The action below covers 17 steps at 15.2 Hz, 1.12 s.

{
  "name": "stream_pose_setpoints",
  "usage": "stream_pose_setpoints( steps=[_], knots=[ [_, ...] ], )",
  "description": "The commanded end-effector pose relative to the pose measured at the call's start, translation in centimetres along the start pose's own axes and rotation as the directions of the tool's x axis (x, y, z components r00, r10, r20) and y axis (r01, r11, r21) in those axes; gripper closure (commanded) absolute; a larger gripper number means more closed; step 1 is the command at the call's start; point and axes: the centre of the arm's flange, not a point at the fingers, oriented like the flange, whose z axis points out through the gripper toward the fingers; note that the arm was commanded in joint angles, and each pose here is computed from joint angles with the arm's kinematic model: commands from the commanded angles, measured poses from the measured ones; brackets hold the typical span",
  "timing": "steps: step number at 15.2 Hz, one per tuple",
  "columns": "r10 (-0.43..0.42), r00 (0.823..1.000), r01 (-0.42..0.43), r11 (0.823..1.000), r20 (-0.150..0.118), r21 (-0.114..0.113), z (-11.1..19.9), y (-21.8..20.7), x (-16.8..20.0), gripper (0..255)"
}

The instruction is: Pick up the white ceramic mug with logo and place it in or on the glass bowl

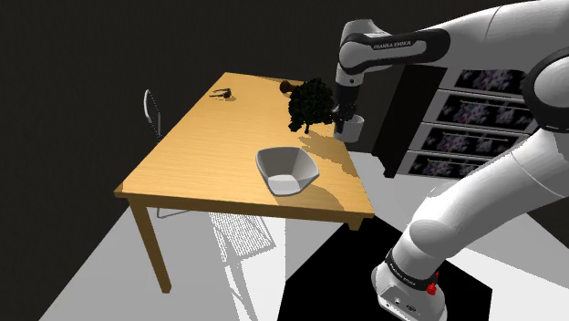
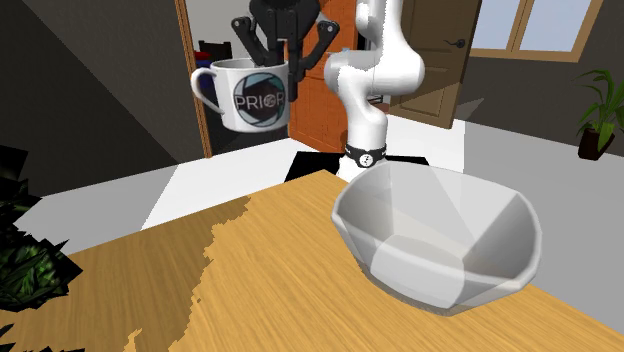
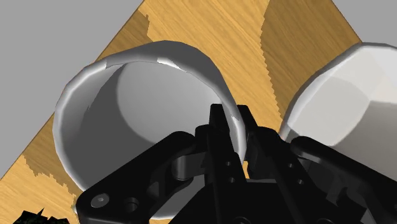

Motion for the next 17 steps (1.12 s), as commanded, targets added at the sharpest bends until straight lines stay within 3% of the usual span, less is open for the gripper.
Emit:
stream_pose_setpoints(
  steps=[1,17],
  knots=[
    [0.0,1.0,0.0,1.0,0.0,0.0,-0.6,-1.2,0.3,255],
    [0.0,1.0,0.0,1.0,0.0,0.0,-3.2,-21.3,6.2,255]
  ],
)
